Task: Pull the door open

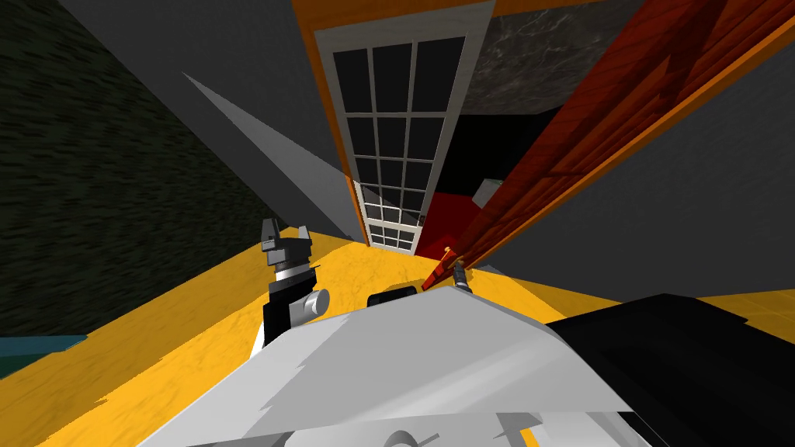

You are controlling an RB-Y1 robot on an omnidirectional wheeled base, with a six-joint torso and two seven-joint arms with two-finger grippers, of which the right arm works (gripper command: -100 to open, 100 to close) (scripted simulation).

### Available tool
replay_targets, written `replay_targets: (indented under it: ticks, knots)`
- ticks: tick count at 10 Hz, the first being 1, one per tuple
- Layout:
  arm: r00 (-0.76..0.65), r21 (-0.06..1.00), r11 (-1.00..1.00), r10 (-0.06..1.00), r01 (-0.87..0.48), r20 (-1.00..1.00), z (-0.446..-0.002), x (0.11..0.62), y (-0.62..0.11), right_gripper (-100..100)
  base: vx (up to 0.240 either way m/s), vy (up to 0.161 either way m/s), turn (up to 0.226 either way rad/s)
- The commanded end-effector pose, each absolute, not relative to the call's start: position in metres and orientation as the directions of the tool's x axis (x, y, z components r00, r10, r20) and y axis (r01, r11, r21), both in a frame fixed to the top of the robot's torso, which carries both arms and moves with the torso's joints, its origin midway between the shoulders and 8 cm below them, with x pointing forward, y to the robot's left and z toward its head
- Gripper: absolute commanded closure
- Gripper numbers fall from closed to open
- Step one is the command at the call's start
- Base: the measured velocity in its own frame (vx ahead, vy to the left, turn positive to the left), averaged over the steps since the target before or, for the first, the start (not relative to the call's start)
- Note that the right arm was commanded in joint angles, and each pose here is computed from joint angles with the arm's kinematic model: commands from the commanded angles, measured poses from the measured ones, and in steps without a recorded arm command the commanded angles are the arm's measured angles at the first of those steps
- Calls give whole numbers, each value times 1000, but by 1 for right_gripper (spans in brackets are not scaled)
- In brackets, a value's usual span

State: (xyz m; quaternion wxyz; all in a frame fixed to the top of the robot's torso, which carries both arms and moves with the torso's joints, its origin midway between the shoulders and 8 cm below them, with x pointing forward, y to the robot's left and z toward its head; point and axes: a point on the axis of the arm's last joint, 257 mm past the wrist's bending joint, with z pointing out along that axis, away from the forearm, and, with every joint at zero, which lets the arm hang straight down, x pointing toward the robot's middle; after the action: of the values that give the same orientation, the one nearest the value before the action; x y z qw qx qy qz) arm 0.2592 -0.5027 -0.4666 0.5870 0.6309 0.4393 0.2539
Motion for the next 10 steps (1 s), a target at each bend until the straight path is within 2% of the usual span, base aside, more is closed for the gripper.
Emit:
replay_targets:
  ticks: [1, 10]
  knots:
    - [525, 970, 48, 834, 238, -170, -459, 254, -527, 100, 5, 16, 19]
    - [531, 975, 26, 835, 222, -143, -458, 255, -527, 100, 1, -4, 7]
